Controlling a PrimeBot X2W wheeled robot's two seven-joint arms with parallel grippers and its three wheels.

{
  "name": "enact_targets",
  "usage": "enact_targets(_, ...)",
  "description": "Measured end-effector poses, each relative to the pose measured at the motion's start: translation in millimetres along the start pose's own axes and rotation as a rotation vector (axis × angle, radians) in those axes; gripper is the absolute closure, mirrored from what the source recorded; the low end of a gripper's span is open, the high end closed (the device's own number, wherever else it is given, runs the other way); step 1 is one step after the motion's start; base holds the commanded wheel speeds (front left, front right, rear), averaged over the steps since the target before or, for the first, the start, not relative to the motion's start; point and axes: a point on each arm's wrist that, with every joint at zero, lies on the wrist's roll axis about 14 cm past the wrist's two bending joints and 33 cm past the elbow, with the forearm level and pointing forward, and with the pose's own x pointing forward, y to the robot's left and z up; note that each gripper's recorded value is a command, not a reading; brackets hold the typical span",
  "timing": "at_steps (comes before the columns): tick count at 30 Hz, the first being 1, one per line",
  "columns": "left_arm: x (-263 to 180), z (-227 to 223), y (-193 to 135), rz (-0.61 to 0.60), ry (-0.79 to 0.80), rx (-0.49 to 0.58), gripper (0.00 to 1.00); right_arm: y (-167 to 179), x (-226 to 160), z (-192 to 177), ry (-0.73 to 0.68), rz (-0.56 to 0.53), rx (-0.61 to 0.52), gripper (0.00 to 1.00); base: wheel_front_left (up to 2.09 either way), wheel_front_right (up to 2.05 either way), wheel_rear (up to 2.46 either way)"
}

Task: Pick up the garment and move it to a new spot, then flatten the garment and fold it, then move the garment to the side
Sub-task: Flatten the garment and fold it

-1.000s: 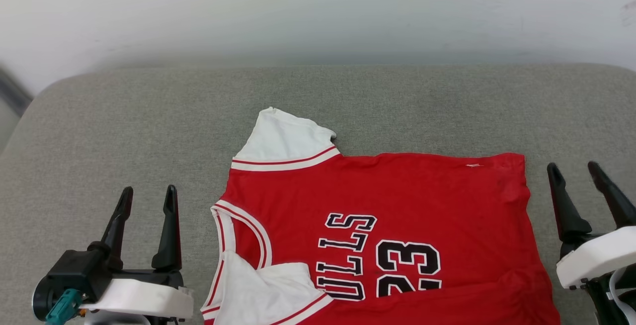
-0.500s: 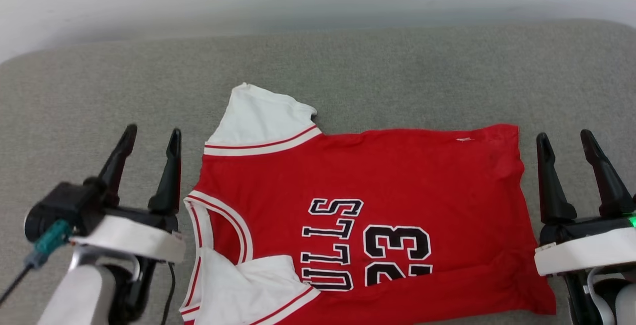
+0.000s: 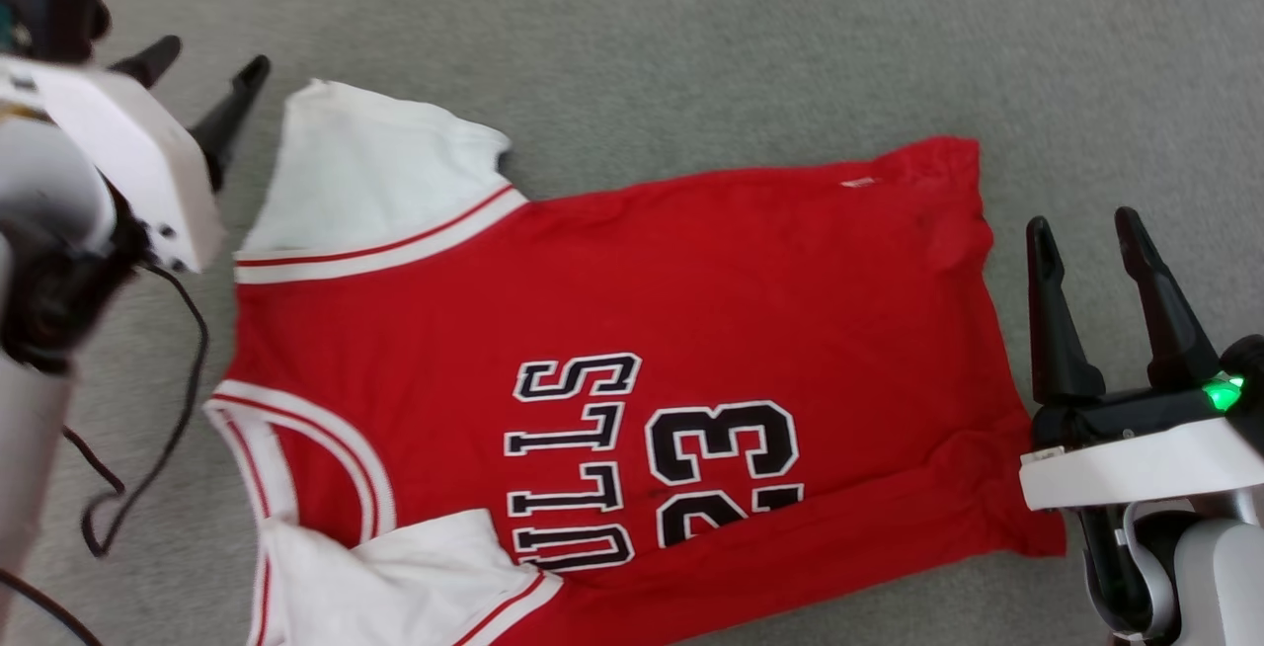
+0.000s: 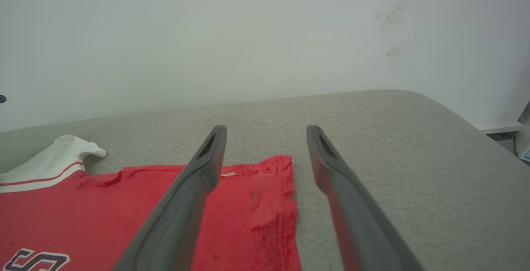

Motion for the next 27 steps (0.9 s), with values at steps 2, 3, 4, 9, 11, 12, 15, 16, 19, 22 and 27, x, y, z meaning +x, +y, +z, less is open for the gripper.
enact_targets(2, 15, -10, 2, -0.023, 0.117, -0.021, 0.0, -6, 0, -8, 0.017, -0.017, -0.007, 0.0, 0.0, 0.0, 0.0)
enact_targets(3, 22, -14, 4, -0.032, 0.174, -0.021, 0.0, -9, 0, -10, 0.018, -0.027, -0.011, 0.0, 0.0, 0.0, 0.0)
enact_targets(4, 27, -19, 6, -0.038, 0.225, -0.023, 0.0, -13, 1, -12, 0.022, -0.036, -0.015, 0.0, 0.0, 0.0, 0.0)
enact_targets(9, 53, -35, 5, -0.081, 0.395, -0.031, 0.0, -24, 2, -26, 0.049, -0.07, -0.024, 0.0, 0.0, 0.0, 0.0)
enact_targets(11, 60, -48, 3, -0.094, 0.466, -0.013, 0.0, -28, 0, -33, 0.065, -0.084, -0.025, 0.0, 0.0, 0.0, 0.0)
enact_targets(12, 62, -55, 2, -0.098, 0.499, -0.007, 0.0, -29, -1, -37, 0.075, -0.089, -0.024, 0.0, 0.0, 0.0, 0.0)
enact_targets(15, 69, -73, 5, -0.09, 0.579, 0.015, 0.0, -32, -2, -45, 0.092, -0.102, -0.024, 0.0, 0.0, 0.0, 0.0)
enact_targets(16, 71, -78, 6, -0.083, 0.596, 0.026, 0.0, -33, -2, -47, 0.097, -0.106, -0.025, 0.0, 0.0, 0.0, 0.0)
enact_targets(19, 78, -89, 9, -0.073, 0.626, 0.028, 0.0, -36, -2, -52, 0.105, -0.115, -0.026, 0.0, 0.0, 0.0, 0.0)
enact_targets(22, 81, -98, 10, -0.07, 0.656, 0.053, 0.0, -38, -3, -58, 0.12, -0.122, -0.027, 0.0, 0.0, 0.0, 0.0)
enact_targets(27, 81, -105, 5, -0.088, 0.669, 0.051, 1.0, -35, -1, -62, 0.134, -0.105, -0.043, 0.0, 0.0, 0.0, 0.0)
